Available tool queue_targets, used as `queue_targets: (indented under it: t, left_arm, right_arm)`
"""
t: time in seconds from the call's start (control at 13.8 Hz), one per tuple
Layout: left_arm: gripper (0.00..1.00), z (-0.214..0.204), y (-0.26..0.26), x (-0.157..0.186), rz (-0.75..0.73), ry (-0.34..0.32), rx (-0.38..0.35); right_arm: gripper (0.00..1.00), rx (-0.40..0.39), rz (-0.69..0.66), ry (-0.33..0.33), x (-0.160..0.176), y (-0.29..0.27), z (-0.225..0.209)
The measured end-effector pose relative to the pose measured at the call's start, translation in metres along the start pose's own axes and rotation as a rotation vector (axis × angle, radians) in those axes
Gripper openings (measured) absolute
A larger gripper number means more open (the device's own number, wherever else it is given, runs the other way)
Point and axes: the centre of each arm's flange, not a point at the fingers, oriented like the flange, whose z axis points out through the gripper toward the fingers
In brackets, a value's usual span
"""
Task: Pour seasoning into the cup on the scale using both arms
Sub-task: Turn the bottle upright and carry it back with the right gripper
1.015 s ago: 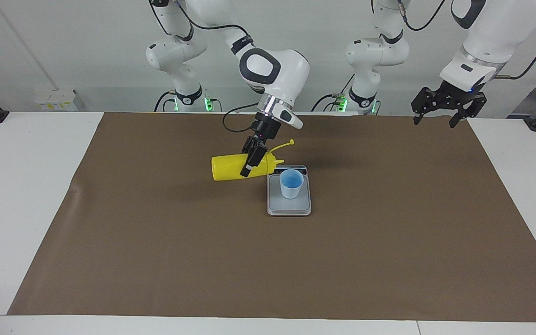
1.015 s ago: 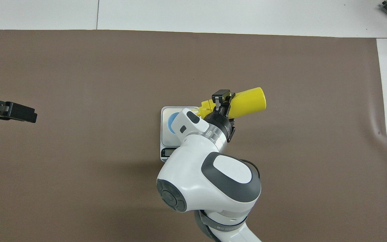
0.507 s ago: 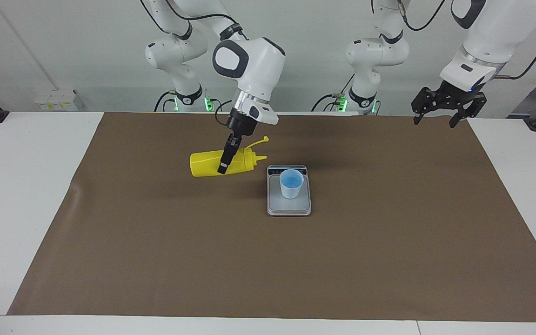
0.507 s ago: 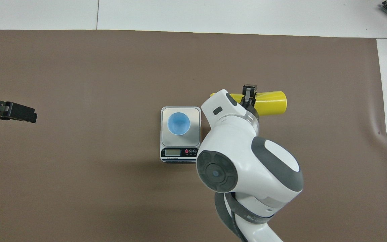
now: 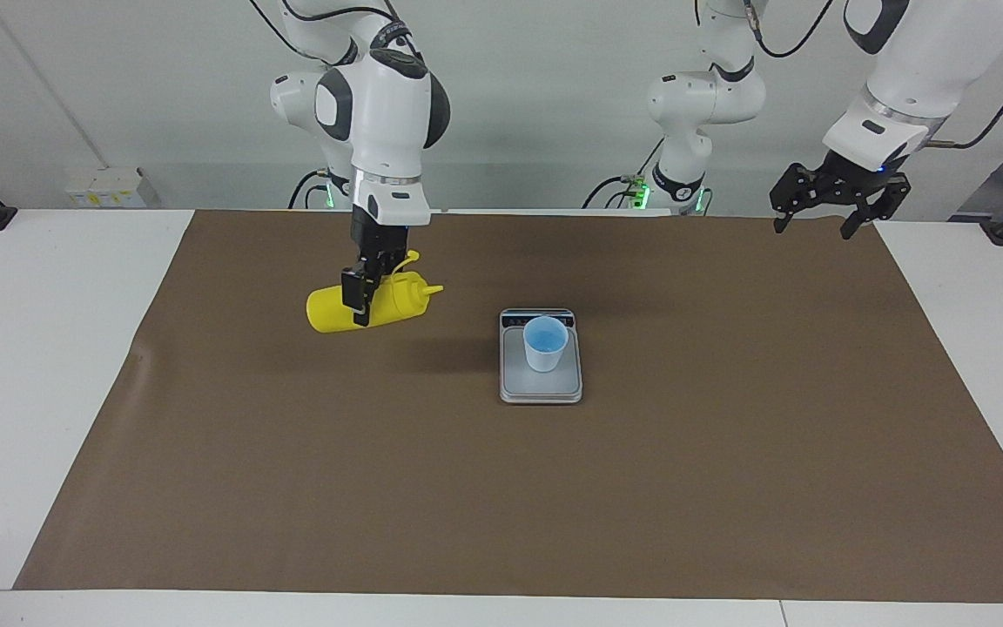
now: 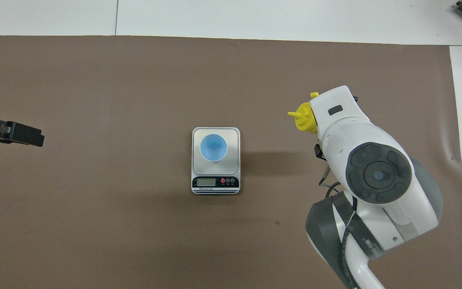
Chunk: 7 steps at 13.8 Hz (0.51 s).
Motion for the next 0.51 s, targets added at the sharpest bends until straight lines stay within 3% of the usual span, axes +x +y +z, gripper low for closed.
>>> queue_targets:
  t: [0.51]
  left_arm:
    - [1.00, 0.000, 0.000, 0.000, 0.000, 0.000, 0.000]
  right_arm:
    - [0.54, 0.192, 0.099, 0.234, -0.107, 0.065, 0.019]
